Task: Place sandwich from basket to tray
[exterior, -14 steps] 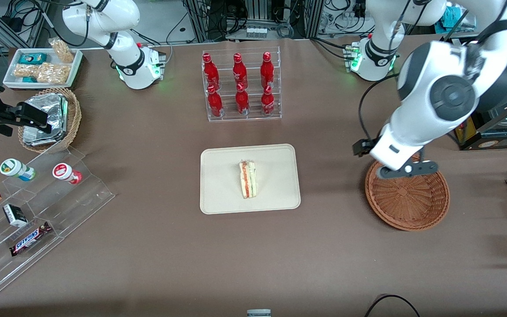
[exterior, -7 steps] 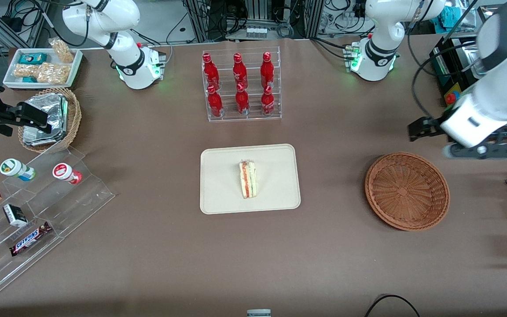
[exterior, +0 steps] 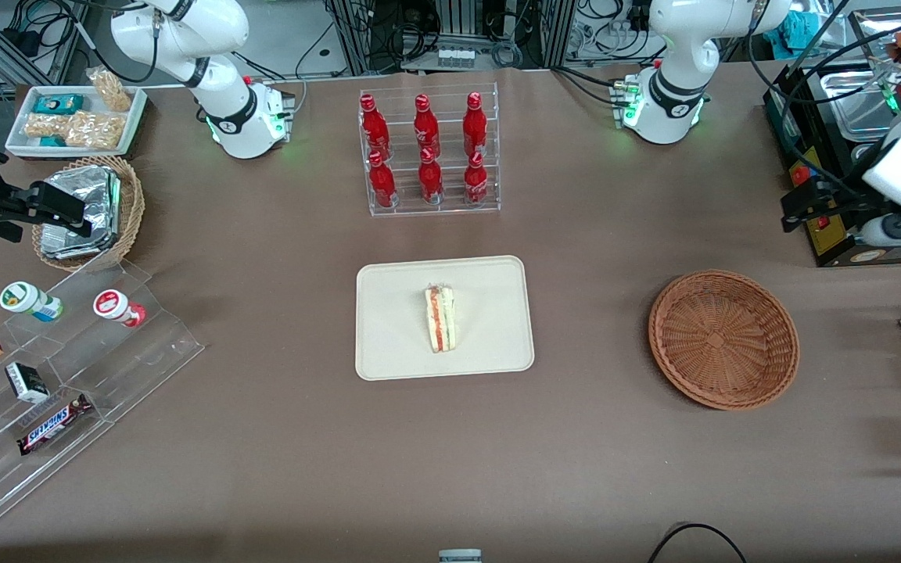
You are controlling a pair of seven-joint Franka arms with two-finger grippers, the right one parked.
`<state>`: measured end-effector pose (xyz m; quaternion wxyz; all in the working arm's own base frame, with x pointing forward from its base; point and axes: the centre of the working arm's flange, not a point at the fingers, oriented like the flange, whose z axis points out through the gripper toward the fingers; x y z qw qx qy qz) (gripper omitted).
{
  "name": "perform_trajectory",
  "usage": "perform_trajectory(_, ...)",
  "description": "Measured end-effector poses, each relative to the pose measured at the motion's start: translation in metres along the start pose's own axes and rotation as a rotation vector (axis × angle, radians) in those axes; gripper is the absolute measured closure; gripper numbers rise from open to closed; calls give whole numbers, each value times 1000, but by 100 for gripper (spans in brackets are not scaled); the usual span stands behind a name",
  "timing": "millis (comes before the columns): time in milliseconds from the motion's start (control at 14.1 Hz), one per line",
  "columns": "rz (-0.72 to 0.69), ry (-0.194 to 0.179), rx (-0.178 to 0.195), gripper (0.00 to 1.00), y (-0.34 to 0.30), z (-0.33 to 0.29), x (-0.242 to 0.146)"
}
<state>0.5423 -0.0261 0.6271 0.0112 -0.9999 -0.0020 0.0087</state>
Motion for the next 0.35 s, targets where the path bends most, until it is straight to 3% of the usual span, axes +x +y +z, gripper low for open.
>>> perform_trajectory(354, -39, 6, -3, 0, -21, -3, -1)
